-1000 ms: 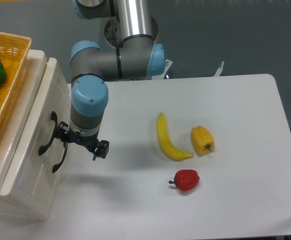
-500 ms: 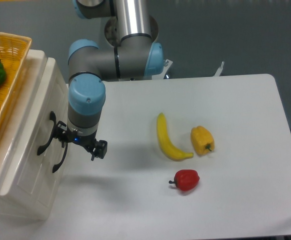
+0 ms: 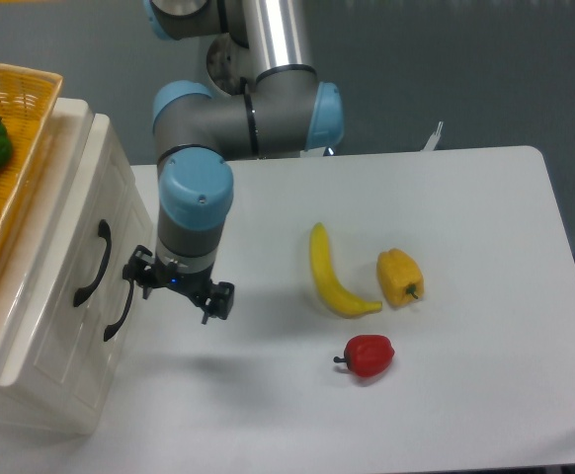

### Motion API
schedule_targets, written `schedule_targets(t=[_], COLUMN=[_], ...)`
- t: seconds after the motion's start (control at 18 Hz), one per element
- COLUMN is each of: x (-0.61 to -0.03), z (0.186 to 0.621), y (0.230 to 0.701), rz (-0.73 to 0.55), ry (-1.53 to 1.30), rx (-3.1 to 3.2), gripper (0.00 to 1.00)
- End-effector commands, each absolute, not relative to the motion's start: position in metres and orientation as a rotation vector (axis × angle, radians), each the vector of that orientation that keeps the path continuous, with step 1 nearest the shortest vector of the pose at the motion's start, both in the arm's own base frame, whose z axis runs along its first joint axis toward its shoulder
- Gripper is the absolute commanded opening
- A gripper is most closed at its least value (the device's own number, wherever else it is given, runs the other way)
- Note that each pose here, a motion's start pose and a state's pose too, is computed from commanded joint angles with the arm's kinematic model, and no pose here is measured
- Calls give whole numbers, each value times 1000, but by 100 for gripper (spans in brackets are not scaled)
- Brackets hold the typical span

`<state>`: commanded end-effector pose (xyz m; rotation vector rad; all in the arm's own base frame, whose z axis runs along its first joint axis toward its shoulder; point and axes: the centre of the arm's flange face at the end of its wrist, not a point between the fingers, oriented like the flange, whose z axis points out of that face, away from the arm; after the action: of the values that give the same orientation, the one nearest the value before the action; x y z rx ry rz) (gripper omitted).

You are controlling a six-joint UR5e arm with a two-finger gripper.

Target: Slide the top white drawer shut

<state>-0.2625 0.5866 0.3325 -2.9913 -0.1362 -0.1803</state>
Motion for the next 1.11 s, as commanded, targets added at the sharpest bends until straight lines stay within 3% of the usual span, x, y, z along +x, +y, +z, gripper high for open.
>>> schedule_targets(t=[0.44,1.11], x=[-304,-390], z=[348,364], y=[557,492], rz=[-13,110], ry=[-29,250], rx=[-3043,-3065], gripper=[100,100])
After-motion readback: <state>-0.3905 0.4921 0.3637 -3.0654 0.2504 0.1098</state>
